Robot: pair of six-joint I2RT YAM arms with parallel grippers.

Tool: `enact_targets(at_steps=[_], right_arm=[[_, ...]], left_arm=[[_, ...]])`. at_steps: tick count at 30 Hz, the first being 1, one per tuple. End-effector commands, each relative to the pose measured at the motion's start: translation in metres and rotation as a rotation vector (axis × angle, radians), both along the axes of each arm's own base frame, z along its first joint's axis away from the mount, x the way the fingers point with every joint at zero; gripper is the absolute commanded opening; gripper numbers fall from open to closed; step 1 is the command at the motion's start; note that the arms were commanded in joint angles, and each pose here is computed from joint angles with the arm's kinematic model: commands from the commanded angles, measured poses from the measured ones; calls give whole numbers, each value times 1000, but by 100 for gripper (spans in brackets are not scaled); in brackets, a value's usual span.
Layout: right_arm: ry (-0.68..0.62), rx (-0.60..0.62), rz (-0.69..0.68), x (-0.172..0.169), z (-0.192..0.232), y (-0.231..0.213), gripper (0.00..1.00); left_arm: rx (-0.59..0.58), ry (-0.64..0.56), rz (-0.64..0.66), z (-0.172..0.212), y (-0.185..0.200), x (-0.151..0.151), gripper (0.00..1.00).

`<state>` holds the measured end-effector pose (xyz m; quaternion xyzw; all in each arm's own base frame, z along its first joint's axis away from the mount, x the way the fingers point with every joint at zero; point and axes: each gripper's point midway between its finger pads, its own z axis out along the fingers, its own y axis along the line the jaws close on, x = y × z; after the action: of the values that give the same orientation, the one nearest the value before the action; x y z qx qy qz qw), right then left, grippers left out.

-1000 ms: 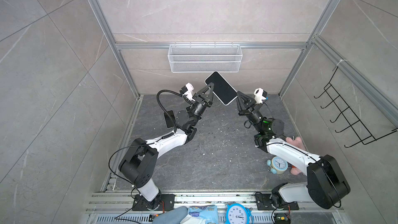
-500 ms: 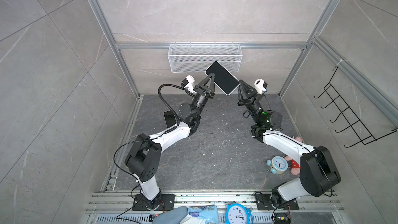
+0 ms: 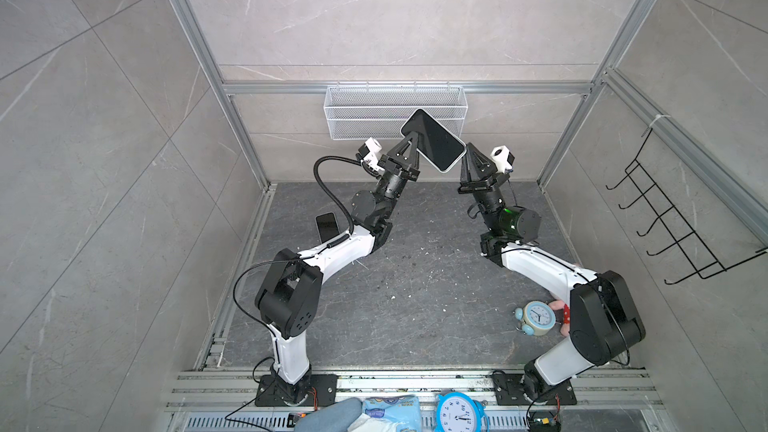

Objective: Take the phone out of the phone case

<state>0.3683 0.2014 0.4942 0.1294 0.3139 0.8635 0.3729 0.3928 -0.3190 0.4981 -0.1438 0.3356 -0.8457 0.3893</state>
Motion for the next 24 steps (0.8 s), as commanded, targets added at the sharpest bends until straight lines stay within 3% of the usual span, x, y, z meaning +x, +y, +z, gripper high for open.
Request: enact_targets(at_steps=[1,11,12,16,18,24], right_arm=[[82,-70,74,15,-29,26,0],[92,-106,70,22,-41,30,0],[93,-116,59,21,-44,27,4],[103,-147,-21,13,-54,-2,45],[100,-158,-53,8,-56,-16,57],[70,-188,-106,-6,-54,-37,65]], left_arm=[[-5,-176,-138,41,-16,-52,0],[-4,-176,-134,42,-14,-52,0],[-4,-167,-130,39,-13,-49,0],[3,-153,-105,35,-5,-48,0],[3,-158,-102,37,-3,-49,0],[4,-143,-101,33,-2,-47,0]])
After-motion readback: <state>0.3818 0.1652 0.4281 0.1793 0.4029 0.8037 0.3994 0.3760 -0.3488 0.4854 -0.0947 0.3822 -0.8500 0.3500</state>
